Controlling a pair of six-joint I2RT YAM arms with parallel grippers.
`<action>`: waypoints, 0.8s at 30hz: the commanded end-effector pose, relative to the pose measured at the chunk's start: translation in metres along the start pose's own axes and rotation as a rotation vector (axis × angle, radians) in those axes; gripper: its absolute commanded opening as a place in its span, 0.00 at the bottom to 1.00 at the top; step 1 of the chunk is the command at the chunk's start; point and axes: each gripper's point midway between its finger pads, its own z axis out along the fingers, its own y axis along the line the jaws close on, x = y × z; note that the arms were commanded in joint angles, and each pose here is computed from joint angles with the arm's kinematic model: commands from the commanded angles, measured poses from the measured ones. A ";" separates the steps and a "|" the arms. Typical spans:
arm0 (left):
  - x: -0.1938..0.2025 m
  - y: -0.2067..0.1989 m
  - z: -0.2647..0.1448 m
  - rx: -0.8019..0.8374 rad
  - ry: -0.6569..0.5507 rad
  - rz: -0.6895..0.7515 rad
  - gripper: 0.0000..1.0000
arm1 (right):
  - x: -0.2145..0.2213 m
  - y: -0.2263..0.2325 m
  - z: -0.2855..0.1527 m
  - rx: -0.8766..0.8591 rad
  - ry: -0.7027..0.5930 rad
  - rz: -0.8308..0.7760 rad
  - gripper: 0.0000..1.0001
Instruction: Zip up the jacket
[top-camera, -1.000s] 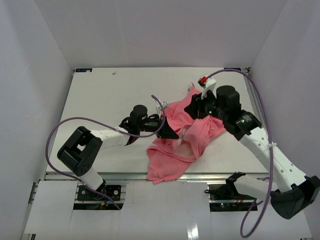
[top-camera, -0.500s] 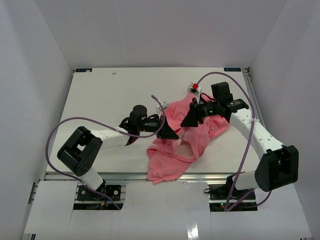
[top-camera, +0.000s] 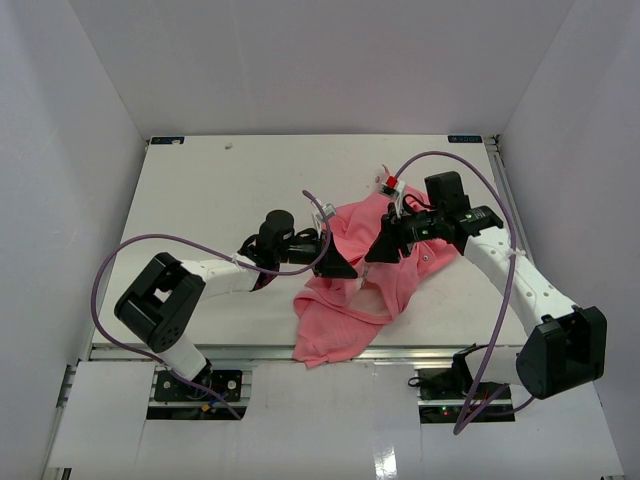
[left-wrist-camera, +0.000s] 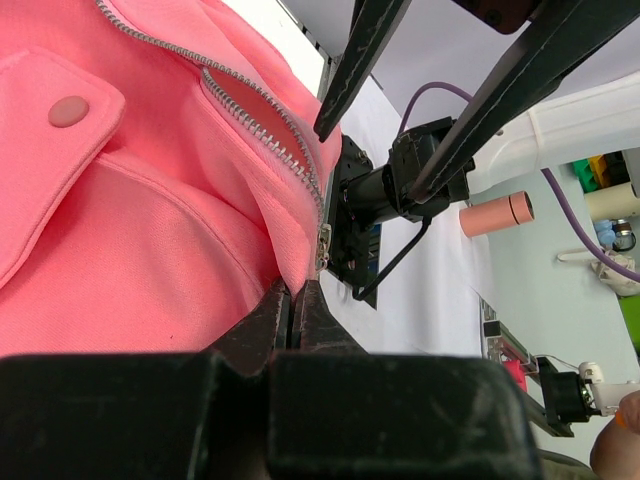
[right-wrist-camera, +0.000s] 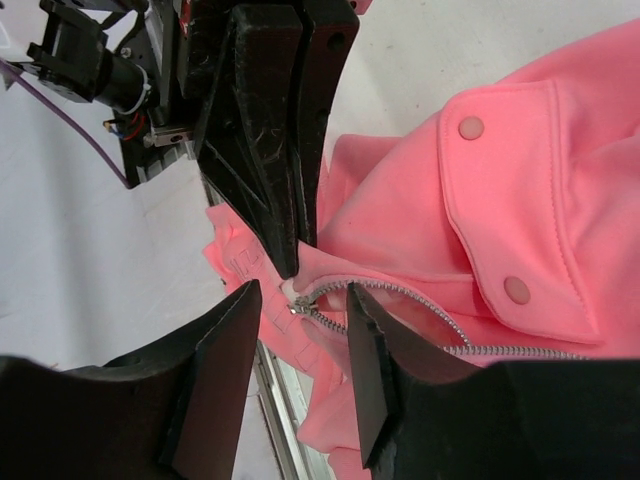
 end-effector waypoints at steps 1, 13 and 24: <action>0.000 -0.005 -0.002 0.012 -0.004 0.025 0.00 | 0.006 0.001 -0.003 0.050 0.025 -0.009 0.48; -0.001 -0.002 -0.001 0.003 -0.007 0.011 0.00 | -0.001 -0.002 -0.001 0.328 0.047 -0.072 0.59; -0.007 -0.003 0.000 -0.017 -0.018 -0.015 0.00 | 0.026 0.002 -0.005 0.664 0.037 -0.201 0.64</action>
